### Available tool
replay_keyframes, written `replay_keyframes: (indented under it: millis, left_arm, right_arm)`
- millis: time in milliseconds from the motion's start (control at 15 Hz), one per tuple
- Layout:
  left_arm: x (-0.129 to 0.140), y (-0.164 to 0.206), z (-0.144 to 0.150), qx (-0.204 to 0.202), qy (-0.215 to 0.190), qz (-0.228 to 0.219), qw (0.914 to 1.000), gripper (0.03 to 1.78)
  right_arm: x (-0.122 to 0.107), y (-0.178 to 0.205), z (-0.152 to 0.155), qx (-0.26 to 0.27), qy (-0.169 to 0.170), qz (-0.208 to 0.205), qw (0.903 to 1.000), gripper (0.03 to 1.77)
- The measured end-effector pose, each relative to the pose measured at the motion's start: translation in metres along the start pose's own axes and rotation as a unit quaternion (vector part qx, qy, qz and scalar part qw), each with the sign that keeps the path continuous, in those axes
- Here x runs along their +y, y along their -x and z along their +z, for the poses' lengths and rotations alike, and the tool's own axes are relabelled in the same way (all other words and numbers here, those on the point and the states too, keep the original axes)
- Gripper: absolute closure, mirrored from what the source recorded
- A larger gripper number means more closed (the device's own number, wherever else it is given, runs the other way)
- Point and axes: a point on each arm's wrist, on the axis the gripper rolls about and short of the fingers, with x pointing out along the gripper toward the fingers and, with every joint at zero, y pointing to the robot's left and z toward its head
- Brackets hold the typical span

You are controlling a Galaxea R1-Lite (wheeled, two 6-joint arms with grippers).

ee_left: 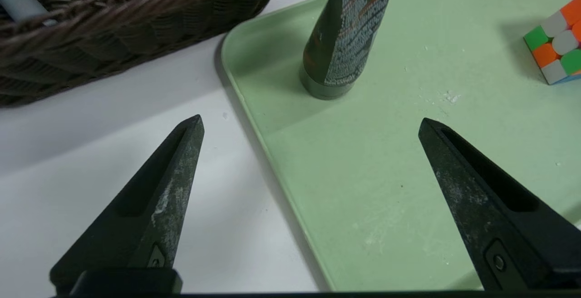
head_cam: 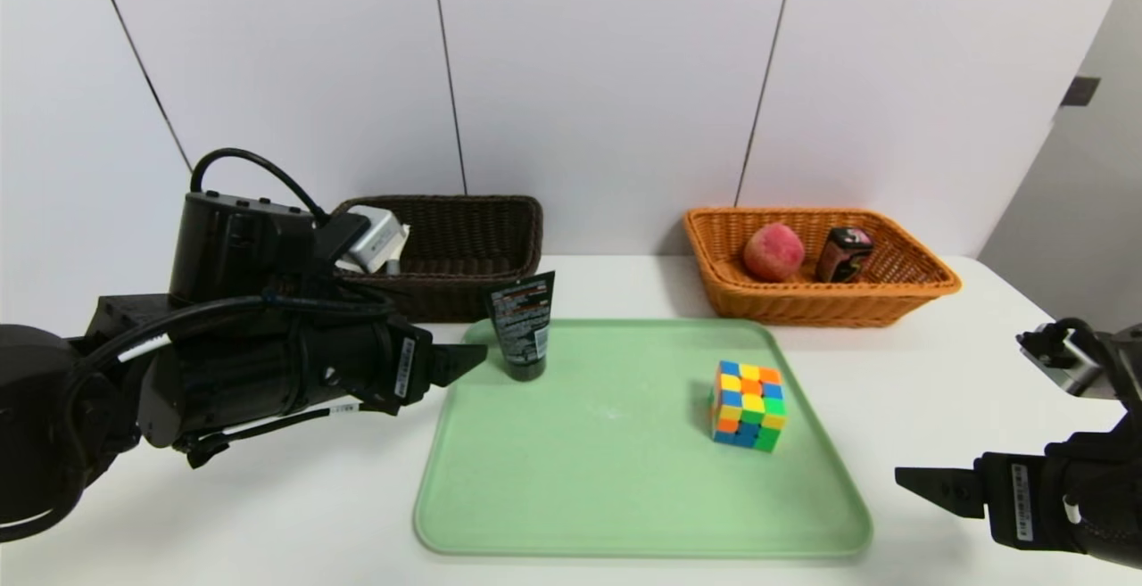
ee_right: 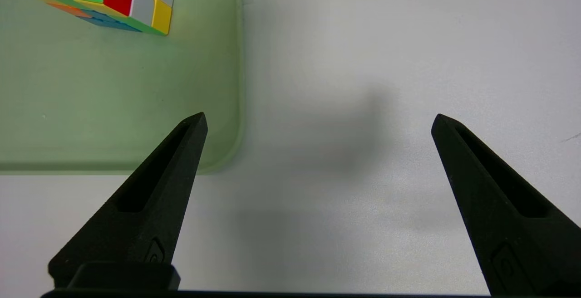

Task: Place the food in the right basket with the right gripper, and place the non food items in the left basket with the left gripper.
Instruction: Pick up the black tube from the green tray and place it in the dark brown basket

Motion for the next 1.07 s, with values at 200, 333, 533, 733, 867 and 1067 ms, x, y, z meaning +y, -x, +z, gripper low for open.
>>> replay_keyframes:
  millis: [200, 333, 533, 733, 867, 1067]
  left_arm:
    - [-0.005, -0.002, -0.006, -0.003, -0.001, -0.03, 0.9996, 0.14]
    - [-0.008, -0.007, -0.01, 0.005, -0.005, -0.046, 0.9989, 0.13]
    - [-0.009, -0.022, -0.014, -0.012, -0.009, -0.064, 0.9979, 0.12]
    - [-0.008, -0.04, -0.022, -0.039, -0.029, -0.067, 0.9966, 0.12]
    - [-0.007, -0.049, -0.028, -0.053, -0.038, -0.067, 0.9956, 0.12]
    - [-0.006, -0.057, -0.035, -0.04, -0.05, -0.064, 0.9959, 0.12]
  right_arm:
    - [-0.001, 0.001, -0.001, -0.001, -0.001, 0.001, 1.0, 0.09]
    - [-0.001, 0.001, -0.003, 0.0, -0.002, 0.0, 1.0, 0.09]
    - [-0.002, 0.001, -0.003, 0.0, -0.001, 0.0, 1.0, 0.09]
    - [-0.001, 0.001, -0.002, -0.001, 0.0, 0.001, 1.0, 0.09]
    - [-0.001, 0.001, -0.002, 0.0, -0.001, 0.002, 1.0, 0.09]
    - [-0.001, 0.0, -0.003, 0.005, 0.0, 0.009, 1.0, 0.09]
